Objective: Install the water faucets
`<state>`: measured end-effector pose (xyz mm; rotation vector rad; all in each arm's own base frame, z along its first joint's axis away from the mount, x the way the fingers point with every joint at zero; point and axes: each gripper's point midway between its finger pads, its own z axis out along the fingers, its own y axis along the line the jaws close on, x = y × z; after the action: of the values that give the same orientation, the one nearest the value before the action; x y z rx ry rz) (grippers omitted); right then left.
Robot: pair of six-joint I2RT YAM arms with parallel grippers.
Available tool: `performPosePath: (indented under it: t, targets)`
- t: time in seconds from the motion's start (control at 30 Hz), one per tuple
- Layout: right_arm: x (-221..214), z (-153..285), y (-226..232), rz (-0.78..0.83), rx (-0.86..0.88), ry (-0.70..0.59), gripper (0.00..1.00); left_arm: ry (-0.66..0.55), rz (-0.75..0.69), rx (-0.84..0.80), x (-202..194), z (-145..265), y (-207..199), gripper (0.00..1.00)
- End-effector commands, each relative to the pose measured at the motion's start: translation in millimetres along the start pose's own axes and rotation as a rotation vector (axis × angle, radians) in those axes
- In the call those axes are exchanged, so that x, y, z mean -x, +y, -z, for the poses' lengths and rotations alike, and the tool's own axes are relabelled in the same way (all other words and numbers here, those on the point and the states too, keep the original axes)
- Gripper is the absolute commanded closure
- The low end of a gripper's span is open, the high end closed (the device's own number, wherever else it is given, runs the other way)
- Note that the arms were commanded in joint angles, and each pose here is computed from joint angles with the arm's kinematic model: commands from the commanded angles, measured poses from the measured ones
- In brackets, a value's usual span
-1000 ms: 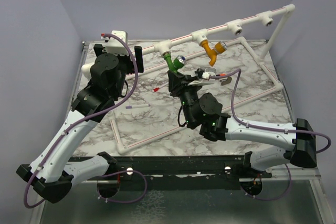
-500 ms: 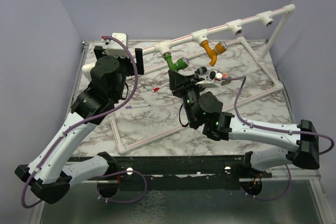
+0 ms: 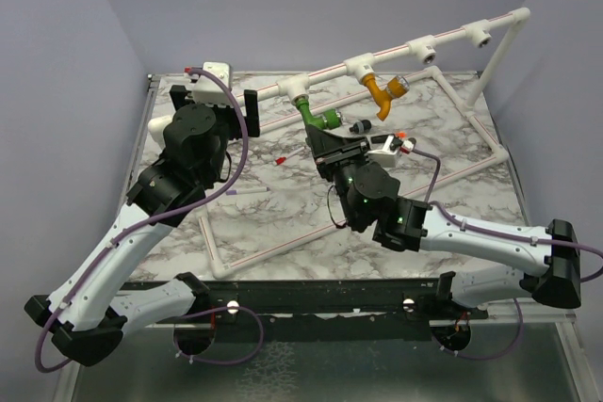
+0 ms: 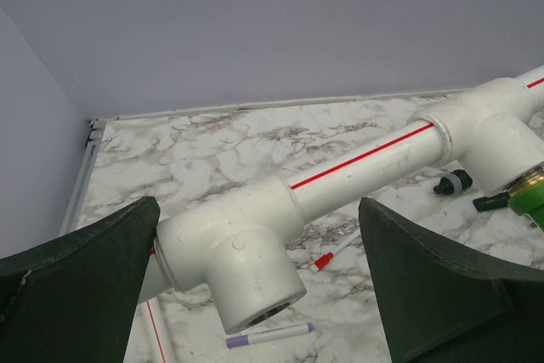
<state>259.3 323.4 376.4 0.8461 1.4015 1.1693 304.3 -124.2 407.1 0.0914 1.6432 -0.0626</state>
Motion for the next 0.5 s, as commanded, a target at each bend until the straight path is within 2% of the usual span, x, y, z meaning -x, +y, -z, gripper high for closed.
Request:
performPosePath:
  t: [0.0, 0.27, 0.47]
  targets:
    - [6, -7, -33, -0.072, -0.122, -0.045, 0.99, 0.16, -0.055, -0.077, -51, 8, -20, 0.01]
    - [-1, -4, -41, -0.219, -0.167, -0.018, 0.99, 0.159, -0.06, -0.078, -52, 12, -25, 0.01]
    - [-20, -4, -55, -0.353, -0.236, 0.053, 0.99, 0.155, -0.07, -0.089, -52, 16, -28, 0.01]
